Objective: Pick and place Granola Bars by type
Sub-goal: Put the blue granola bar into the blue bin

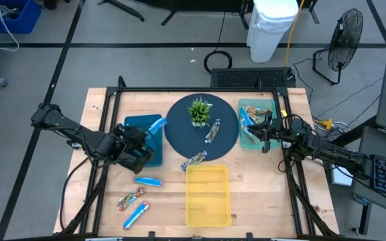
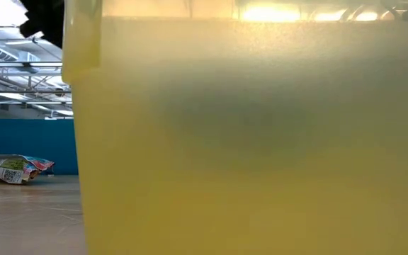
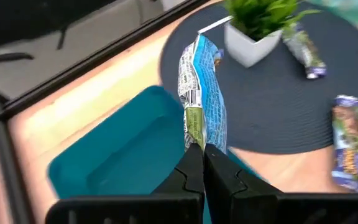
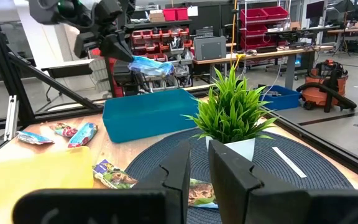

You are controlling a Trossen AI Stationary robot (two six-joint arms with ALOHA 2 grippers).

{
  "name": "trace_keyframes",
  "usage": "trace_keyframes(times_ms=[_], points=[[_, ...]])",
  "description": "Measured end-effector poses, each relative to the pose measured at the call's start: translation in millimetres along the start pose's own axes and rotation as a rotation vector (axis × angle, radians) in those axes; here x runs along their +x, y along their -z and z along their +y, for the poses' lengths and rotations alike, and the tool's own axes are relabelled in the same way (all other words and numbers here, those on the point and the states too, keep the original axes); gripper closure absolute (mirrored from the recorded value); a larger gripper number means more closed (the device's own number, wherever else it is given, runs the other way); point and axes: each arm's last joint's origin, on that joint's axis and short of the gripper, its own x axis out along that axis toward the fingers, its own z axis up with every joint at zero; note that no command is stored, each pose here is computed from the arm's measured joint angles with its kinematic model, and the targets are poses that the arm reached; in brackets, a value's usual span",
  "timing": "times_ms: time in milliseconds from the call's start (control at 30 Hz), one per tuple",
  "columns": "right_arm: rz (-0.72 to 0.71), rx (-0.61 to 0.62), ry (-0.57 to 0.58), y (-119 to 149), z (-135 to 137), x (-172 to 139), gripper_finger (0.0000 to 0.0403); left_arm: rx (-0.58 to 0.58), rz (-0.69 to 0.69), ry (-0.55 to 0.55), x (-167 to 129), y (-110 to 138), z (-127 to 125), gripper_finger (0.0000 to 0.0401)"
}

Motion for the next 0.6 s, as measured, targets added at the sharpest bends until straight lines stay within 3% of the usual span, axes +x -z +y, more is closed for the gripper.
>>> trace_keyframes(times_ms=[100,333,600], points=[[0.000,0.000,0.000,0,0,0,0.0353,0.029,-0.056,-0.024,-5,4,3,0.0400],[0.000,0.000,0.000,0,0,0,0.0353,0.031,-0.246,0.104,-37,3,22,0.0400],[0.000,0.000,0.000,0,0,0,0.0353,-0.064,-0.363,0.109,-41,0,86,0.0400]])
